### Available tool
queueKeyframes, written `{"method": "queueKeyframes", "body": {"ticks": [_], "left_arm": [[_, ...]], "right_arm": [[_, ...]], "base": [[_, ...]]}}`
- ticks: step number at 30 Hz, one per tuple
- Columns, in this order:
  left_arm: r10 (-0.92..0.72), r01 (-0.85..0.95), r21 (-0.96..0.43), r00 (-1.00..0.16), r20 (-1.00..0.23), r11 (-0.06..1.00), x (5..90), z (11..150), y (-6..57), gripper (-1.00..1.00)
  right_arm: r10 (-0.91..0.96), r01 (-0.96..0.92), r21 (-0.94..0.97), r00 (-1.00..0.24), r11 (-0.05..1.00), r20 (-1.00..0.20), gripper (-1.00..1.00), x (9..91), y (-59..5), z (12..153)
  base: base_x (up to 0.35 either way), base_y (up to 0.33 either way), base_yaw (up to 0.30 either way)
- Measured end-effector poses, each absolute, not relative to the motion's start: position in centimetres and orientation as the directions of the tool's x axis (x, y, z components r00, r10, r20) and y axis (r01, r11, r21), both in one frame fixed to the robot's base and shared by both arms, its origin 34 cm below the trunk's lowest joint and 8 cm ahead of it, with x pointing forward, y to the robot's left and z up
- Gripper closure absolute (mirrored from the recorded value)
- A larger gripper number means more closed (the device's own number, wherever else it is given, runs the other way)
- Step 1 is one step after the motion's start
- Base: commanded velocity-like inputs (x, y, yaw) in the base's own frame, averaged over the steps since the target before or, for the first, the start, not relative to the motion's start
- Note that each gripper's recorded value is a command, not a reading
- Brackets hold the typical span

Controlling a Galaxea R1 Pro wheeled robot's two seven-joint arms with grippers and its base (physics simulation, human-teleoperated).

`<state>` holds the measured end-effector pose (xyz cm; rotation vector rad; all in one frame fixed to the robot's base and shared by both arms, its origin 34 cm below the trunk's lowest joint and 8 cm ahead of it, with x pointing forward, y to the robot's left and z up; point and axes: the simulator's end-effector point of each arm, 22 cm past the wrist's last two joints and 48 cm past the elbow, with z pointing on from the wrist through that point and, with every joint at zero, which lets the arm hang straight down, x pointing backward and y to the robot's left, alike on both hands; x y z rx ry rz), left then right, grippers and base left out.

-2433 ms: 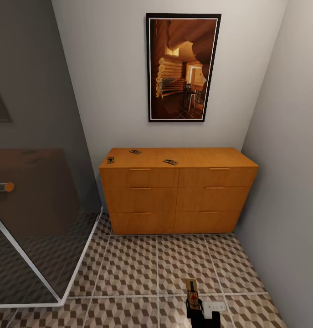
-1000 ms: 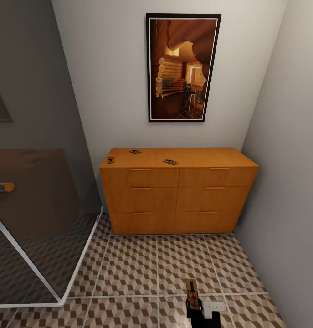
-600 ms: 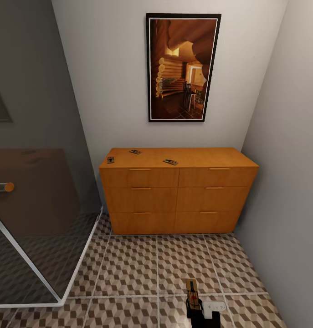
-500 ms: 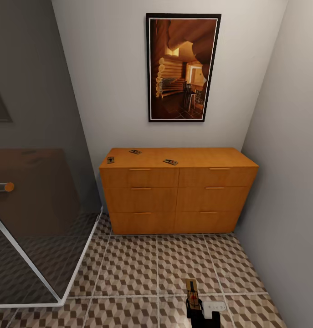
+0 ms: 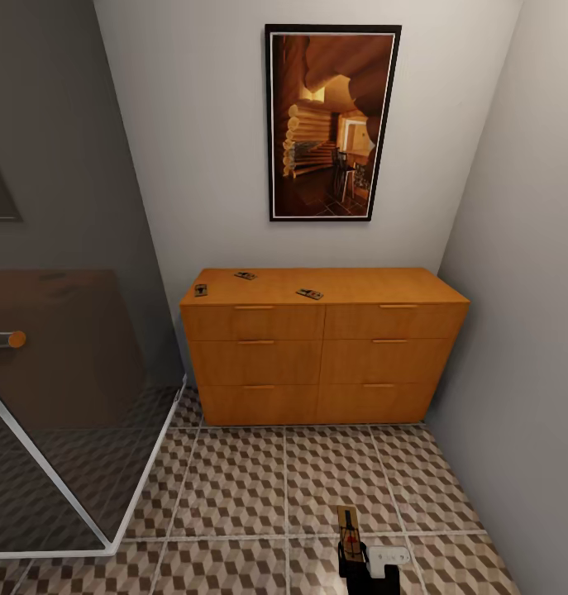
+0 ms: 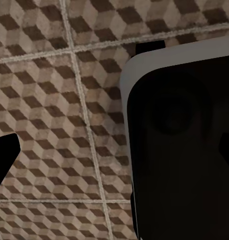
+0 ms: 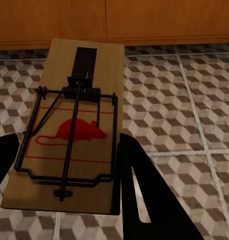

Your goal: Take the four mousetraps from the cabinet in the bathroom and place them on the bathroom floor. Make sure all four end up on the same floor surface, and ensure that at least two of them are either under or directly next to the same bathroom sink.

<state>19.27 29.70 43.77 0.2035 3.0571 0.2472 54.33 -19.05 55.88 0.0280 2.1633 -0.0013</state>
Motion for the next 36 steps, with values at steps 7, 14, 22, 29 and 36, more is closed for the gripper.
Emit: {"method": "queueKeyframes", "body": {"ticks": [7, 14, 22, 29, 36], "left_arm": [[0.137, 0.126, 0.164, -0.989, -0.057, 0.978, 19.27, 43.77, 29.67, -1.0], [0.137, 0.126, 0.164, -0.989, -0.057, 0.978, 19.27, 43.77, 29.68, -1.0], [0.137, 0.126, 0.164, -0.989, -0.057, 0.978, 19.27, 43.77, 29.7, -1.0], [0.137, 0.126, 0.164, -0.989, -0.057, 0.978, 19.27, 43.77, 29.71, -1.0], [0.137, 0.126, 0.164, -0.989, -0.057, 0.978, 19.27, 43.77, 29.68, -1.0]], "right_arm": [[0.02, 0.021, 0.01, -0.559, 1.0, -0.829, 1.0, 54.29, -19.05, 55.86], [0.02, 0.021, 0.01, -0.559, 1.0, -0.829, 1.0, 54.29, -19.04, 55.86], [0.02, 0.021, 0.01, -0.559, 1.0, -0.829, 1.0, 54.29, -19.06, 55.86], [0.02, 0.021, 0.01, -0.559, 1.0, -0.829, 1.0, 54.29, -19.05, 55.86], [0.02, 0.021, 0.01, -0.559, 1.0, -0.829, 1.0, 54.29, -19.05, 55.86]], "base": [[0.0, 0.0, 0.0], [0.0, 0.0, 0.0], [0.0, 0.0, 0.0], [0.0, 0.0, 0.0], [0.0, 0.0, 0.0]]}}
